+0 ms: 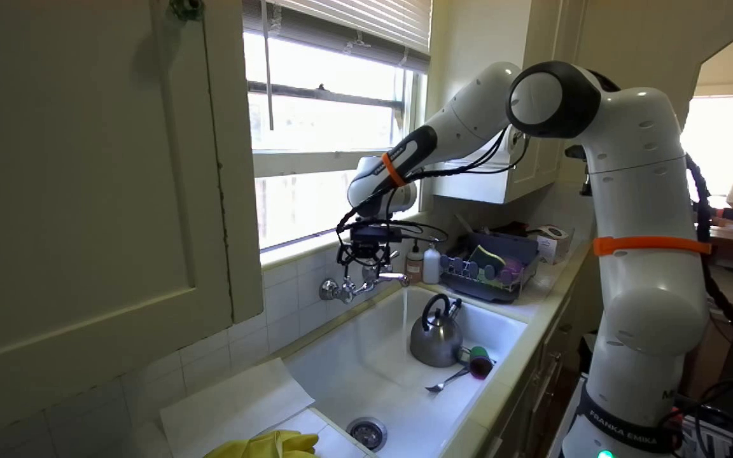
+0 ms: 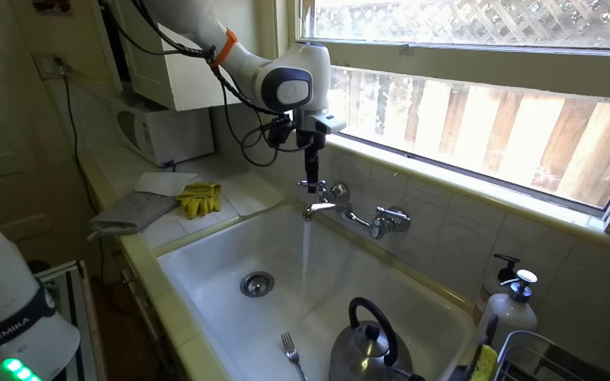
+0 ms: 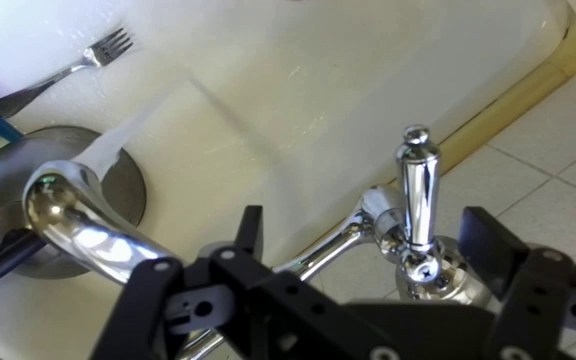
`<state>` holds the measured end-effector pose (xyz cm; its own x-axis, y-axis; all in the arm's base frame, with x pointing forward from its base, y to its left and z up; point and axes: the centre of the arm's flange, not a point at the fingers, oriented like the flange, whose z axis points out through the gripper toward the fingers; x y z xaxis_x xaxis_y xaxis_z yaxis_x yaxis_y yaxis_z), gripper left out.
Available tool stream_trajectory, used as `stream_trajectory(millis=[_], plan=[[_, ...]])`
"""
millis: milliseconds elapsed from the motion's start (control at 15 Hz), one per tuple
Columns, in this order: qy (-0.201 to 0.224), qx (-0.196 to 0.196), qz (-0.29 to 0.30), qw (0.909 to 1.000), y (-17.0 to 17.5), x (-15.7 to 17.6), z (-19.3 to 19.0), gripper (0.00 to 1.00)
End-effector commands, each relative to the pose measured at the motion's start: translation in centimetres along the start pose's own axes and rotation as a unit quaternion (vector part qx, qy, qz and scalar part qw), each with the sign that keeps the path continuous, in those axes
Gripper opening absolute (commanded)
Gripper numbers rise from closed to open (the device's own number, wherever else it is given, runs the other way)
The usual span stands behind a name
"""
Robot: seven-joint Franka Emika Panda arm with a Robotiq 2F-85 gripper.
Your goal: Turn on the water to the faucet by turning both handles
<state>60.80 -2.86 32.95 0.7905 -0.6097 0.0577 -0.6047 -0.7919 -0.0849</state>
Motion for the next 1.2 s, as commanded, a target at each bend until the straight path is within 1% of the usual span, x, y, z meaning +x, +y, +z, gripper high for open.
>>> stream_trajectory(millis=[0,67,133,200,333,867,933,1000,1067,1133], plan=[[-0.022,-0.002,-0.014,0.9997,2.9,0.0,-2.7,1.0],[-0.025,0.002,-0.028,0.9993,3.7,0.3,-3.5,1.0],[-0.041,-0.007,-0.043,0.9982,4.7,0.7,-4.0,1.0],[-0.018,-0.004,-0.022,0.9996,2.4,0.7,-2.5,1.0],[-0.016,-0.003,-0.022,0.9996,3.1,1.1,-3.2,1.0],[-0.02,-0.005,-0.026,0.9995,2.4,0.7,-2.7,1.0],[-0.018,-0.006,-0.054,0.9984,2.5,0.5,-3.2,1.0],[0.001,-0.009,-0.093,0.9956,3.0,0.6,-3.7,1.0],[0.007,-0.02,-0.122,0.9923,3.5,1.0,-4.1,1.0],[0.009,-0.02,-0.149,0.9885,4.3,1.2,-4.5,1.0]])
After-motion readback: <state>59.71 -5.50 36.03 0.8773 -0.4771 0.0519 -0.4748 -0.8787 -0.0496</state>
